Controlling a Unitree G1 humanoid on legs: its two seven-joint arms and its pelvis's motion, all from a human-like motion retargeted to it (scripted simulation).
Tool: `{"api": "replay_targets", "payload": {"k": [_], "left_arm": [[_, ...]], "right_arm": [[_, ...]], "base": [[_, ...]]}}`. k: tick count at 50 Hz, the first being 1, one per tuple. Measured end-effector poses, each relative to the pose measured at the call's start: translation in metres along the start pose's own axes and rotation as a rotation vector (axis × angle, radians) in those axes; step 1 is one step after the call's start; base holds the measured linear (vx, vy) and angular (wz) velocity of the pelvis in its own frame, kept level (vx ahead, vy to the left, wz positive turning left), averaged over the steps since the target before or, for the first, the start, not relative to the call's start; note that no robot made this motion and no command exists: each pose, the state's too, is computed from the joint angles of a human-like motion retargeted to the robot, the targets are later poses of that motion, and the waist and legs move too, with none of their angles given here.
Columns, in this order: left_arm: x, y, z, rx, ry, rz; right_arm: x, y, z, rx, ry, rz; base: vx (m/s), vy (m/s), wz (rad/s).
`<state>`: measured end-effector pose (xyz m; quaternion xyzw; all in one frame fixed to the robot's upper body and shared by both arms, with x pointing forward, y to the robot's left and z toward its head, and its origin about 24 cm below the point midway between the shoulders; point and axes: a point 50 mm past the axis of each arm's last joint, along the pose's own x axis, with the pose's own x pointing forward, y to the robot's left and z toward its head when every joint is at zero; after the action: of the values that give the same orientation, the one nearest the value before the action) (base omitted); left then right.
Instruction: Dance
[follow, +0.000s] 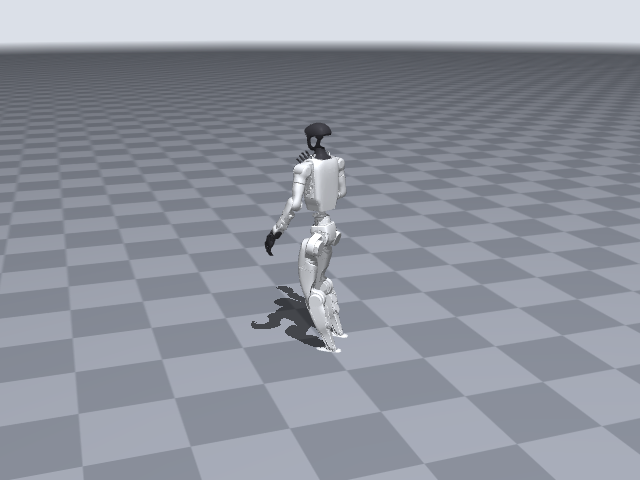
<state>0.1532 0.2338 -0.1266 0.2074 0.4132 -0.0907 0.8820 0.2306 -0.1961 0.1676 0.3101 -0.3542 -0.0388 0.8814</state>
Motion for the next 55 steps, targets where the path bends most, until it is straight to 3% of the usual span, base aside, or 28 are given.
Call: {"api": "replay_targets", "payload": {"k": [10,22,55], "left_arm": [[0.001,-0.005,0.018,-0.328,-0.102,0.047],[-0.006,-0.017,0.036,-0.588,-0.231,0.019],[-0.033,0.001,0.087,-0.704,-0.538,0.010]], "right_arm": [[-0.014,-0.037,-0.035,-0.002,0.161,-0.225],[-0.020,-0.052,-0.041,-0.040,0.214,-0.297],[-0.027,-0.058,-0.012,-0.111,0.136,-0.343]], "base": [[-0.01,-0.04,-0.12],[0.02,0.01,-0.21],[0.04,0.02,-0.13]]}}
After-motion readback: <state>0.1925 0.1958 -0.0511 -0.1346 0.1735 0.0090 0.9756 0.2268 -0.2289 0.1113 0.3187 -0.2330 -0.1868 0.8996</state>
